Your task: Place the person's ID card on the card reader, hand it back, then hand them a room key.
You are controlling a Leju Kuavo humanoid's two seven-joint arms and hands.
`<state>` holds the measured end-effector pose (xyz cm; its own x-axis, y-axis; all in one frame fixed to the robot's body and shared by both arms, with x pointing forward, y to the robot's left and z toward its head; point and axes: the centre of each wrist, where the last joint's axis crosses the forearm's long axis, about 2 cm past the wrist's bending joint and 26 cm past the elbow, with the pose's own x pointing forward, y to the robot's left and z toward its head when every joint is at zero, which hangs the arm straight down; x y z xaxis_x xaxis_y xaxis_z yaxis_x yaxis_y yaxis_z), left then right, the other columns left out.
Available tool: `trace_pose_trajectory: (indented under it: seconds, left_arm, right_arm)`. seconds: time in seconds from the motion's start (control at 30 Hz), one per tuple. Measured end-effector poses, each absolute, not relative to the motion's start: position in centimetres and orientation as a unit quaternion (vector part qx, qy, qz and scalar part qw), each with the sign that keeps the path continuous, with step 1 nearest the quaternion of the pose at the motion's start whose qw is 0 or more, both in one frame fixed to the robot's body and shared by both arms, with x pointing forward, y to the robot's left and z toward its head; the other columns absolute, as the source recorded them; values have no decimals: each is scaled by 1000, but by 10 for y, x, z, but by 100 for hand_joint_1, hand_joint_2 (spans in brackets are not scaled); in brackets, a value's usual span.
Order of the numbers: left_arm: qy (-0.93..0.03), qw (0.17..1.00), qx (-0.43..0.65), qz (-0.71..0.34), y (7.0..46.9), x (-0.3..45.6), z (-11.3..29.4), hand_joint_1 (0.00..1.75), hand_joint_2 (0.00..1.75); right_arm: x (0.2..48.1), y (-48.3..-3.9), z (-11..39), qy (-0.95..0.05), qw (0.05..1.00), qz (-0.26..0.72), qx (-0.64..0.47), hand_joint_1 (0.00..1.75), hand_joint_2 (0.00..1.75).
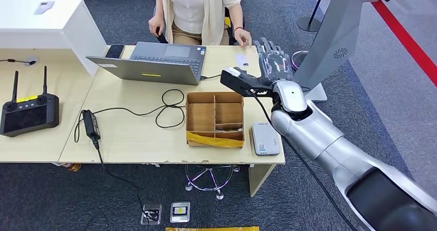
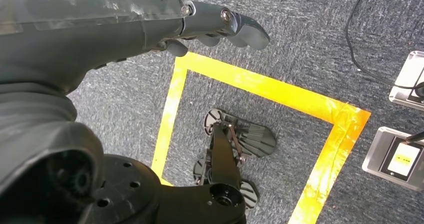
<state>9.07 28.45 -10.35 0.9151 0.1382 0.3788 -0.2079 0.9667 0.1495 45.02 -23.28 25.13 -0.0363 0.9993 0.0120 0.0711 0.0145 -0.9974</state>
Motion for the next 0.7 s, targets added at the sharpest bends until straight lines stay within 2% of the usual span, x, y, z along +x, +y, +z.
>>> trace_pose_trajectory:
  seconds: [0.33, 0.7]
  left_arm:
    - [-185, 975, 95, 79, 286, 86, -104, 0, 0]
    - [-192, 972, 99, 88, 289, 81, -105, 0, 0]
  right_arm:
    - [422, -265, 224, -533, 500, 463, -502, 0, 0]
    - [399, -278, 216, -584, 519, 415, -465, 0, 0]
